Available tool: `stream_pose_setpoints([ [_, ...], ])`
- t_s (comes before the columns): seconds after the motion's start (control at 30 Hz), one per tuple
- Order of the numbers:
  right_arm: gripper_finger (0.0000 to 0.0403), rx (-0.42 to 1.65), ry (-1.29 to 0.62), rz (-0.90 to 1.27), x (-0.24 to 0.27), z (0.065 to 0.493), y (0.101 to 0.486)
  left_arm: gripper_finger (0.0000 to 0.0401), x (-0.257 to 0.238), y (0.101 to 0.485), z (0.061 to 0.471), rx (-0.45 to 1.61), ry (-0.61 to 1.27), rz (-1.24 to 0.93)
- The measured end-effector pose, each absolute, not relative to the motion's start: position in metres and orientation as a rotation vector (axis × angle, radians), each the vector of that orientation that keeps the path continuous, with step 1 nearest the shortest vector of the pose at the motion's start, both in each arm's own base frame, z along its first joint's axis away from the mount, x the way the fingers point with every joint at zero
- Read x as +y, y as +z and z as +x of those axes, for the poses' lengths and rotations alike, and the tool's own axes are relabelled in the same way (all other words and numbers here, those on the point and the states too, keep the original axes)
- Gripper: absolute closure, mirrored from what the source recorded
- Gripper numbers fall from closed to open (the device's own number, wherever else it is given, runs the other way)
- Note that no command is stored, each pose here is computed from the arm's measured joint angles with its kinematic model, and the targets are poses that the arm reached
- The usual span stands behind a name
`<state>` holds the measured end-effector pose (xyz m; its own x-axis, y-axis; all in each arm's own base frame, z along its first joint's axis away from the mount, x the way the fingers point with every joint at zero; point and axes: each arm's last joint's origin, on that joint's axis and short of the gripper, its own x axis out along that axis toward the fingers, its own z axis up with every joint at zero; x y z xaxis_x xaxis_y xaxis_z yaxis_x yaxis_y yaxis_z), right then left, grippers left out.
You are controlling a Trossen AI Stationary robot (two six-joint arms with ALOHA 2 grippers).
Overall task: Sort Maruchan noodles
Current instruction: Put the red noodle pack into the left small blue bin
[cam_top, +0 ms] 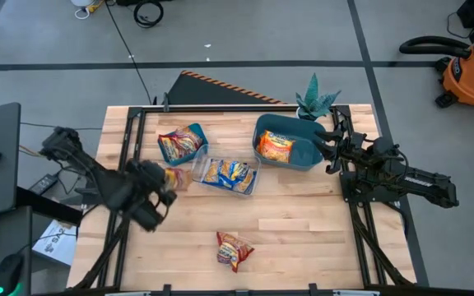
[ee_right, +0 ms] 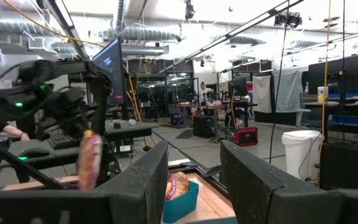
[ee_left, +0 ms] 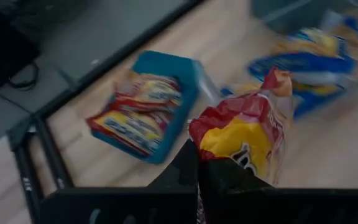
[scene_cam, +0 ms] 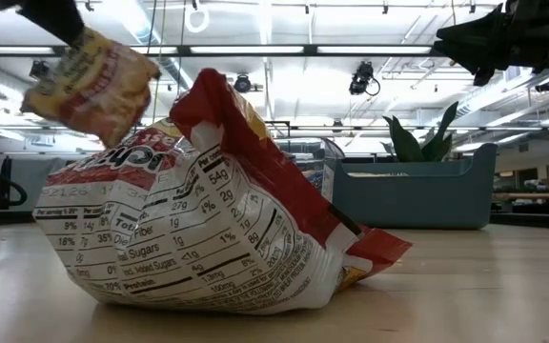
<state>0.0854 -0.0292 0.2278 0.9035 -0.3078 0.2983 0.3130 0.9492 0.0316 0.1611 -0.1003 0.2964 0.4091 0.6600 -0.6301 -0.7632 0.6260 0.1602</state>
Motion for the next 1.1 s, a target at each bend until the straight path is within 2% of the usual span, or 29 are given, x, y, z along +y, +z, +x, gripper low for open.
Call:
stream_pose_setpoints([
  [0.3, 0.025, -0.305, -0.322, -0.019, -0.029, 0.085, 0.228, 0.04, -0.04, 0.301, 0.15, 0.586, 1.11, -0.165],
  [0.57, 0.025, -0.305, -0.327, -0.019, -0.029, 0.085, 0.228, 0.04, -0.004, 0.285, 0.153, 0.554, 1.24, -0.166],
  [0.8, 0.025, -0.306, -0.329, -0.019, -0.029, 0.085, 0.228, 0.04, 0.022, 0.274, 0.173, 0.563, 1.26, -0.156],
  [1.1, 0.025, -0.306, -0.329, -0.017, -0.029, 0.085, 0.228, 0.04, 0.063, 0.276, 0.181, 0.714, 1.148, -0.231],
])
